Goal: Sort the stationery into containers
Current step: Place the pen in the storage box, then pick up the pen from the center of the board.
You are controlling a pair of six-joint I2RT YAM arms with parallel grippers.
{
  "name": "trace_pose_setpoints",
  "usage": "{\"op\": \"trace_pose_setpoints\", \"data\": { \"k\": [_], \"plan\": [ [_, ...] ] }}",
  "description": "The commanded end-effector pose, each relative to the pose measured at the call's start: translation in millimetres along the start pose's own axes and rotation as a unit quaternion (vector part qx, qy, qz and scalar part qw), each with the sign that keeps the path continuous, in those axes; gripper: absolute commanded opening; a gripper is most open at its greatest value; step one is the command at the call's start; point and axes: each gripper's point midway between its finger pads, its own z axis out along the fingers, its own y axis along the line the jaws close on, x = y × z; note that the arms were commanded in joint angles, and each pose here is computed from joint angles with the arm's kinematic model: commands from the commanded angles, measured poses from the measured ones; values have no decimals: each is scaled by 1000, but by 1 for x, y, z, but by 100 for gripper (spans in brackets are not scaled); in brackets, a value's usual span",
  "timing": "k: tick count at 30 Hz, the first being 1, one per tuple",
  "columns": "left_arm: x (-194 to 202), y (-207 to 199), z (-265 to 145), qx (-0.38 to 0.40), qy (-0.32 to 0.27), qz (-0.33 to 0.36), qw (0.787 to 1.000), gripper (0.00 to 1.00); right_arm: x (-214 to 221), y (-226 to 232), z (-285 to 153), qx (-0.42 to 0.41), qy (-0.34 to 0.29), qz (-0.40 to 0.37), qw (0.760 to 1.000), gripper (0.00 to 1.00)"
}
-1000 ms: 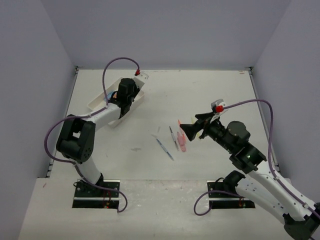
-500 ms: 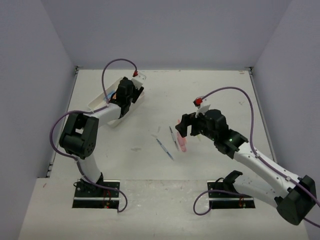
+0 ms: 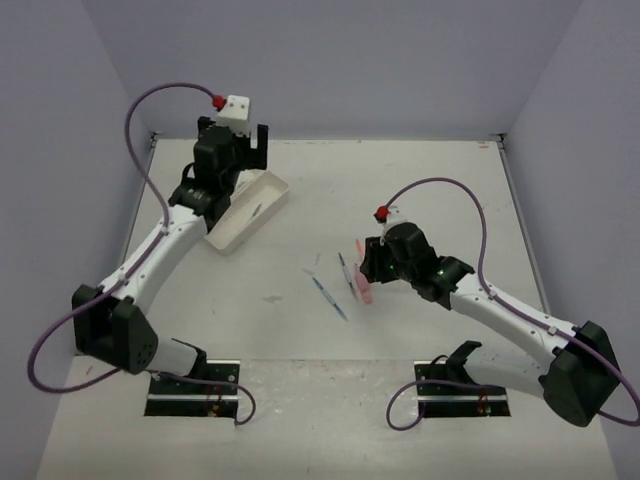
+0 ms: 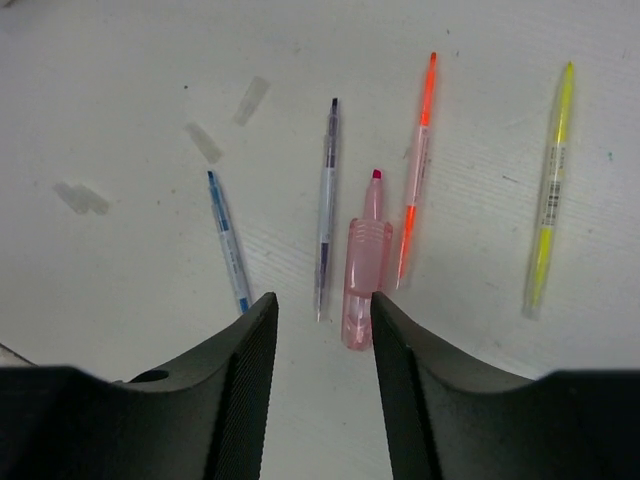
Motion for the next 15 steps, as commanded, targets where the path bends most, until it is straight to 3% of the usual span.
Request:
{"op": "trace_pose_setpoints", "data": {
  "k": [1, 6, 15],
  "plan": [
    [-10, -12, -78, 63, -3, -147, 987, 99, 20, -8, 8, 63, 39, 1, 997, 41],
    [30, -18, -137, 121, 1, -172, 978, 100, 38, -15, 18, 105, 68, -10, 992, 40],
    [98, -10, -167, 119, 43, -168, 978, 100, 50, -14, 33, 123, 104, -15, 987, 40]
  ]
}}
